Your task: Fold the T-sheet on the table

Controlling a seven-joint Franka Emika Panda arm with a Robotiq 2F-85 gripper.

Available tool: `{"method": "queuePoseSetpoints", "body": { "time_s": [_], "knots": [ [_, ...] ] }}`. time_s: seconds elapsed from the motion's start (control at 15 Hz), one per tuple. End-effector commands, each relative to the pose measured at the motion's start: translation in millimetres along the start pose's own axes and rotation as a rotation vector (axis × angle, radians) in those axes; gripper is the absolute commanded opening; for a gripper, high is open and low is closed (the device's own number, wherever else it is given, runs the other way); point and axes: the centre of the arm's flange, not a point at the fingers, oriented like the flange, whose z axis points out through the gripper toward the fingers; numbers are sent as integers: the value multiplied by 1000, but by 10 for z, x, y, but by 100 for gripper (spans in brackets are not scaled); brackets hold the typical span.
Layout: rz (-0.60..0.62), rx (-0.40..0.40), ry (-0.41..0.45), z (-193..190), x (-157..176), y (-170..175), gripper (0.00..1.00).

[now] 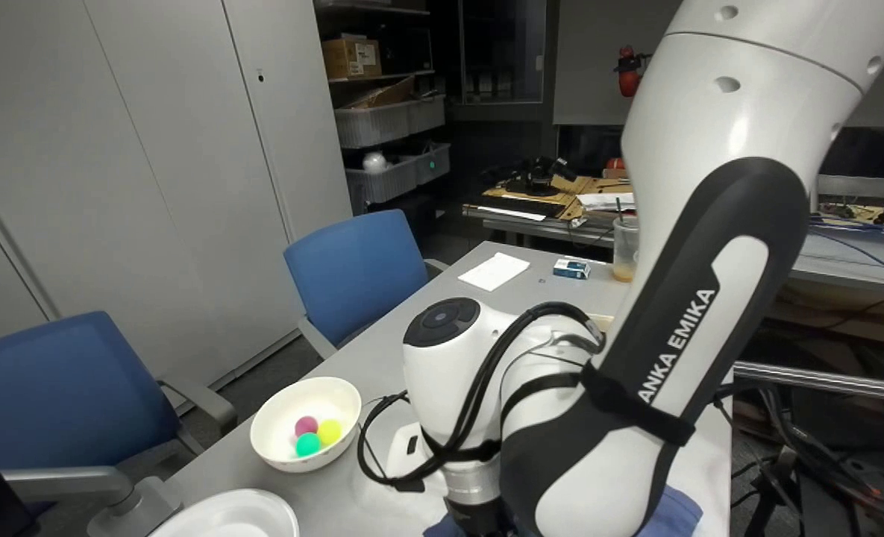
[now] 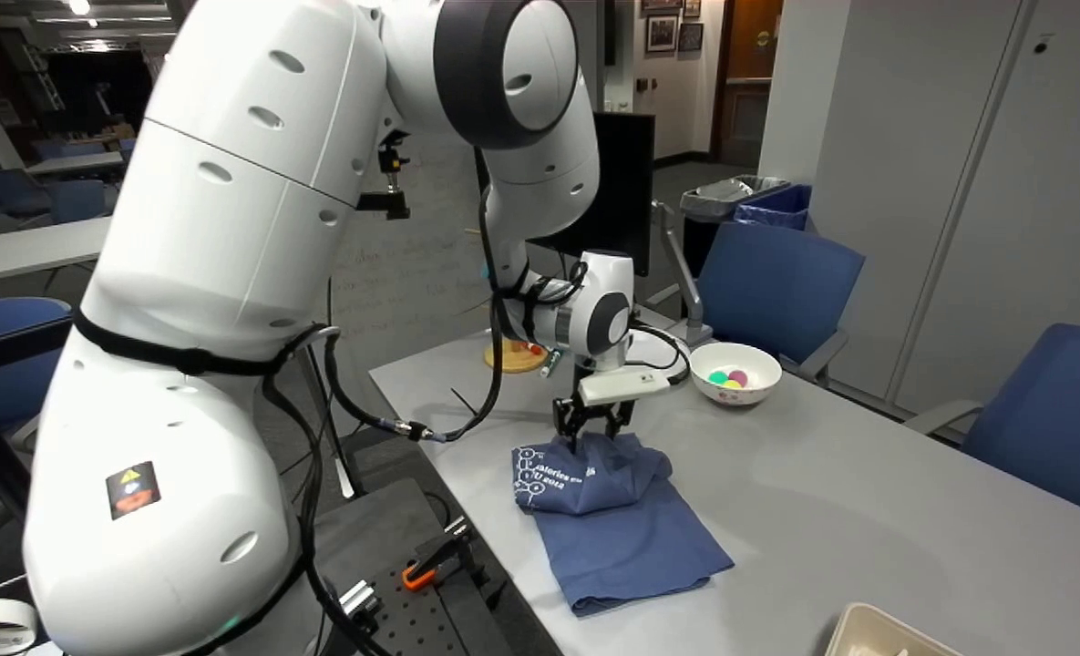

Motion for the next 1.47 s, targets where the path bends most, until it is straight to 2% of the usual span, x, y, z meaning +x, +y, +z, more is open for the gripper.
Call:
{"method": "queuePoseSetpoints", "body": {
  "time_s": [0.0,0.27,0.4,0.67,1.0,1.2,1.4],
  "knots": [
    [6,-22,-7,62,80,76,41],
    [35,-36,-19,-78,25,31,10],
    [50,-39,-31,-197,-10,-15,0],
    [101,-16,-84,-492,-168,-171,2],
    [199,-8,-182,-834,-586,-424,2],
    [265,-46,-229,-956,-904,-468,2],
    [331,-77,-284,-915,-1205,-499,2]
  ]
}}
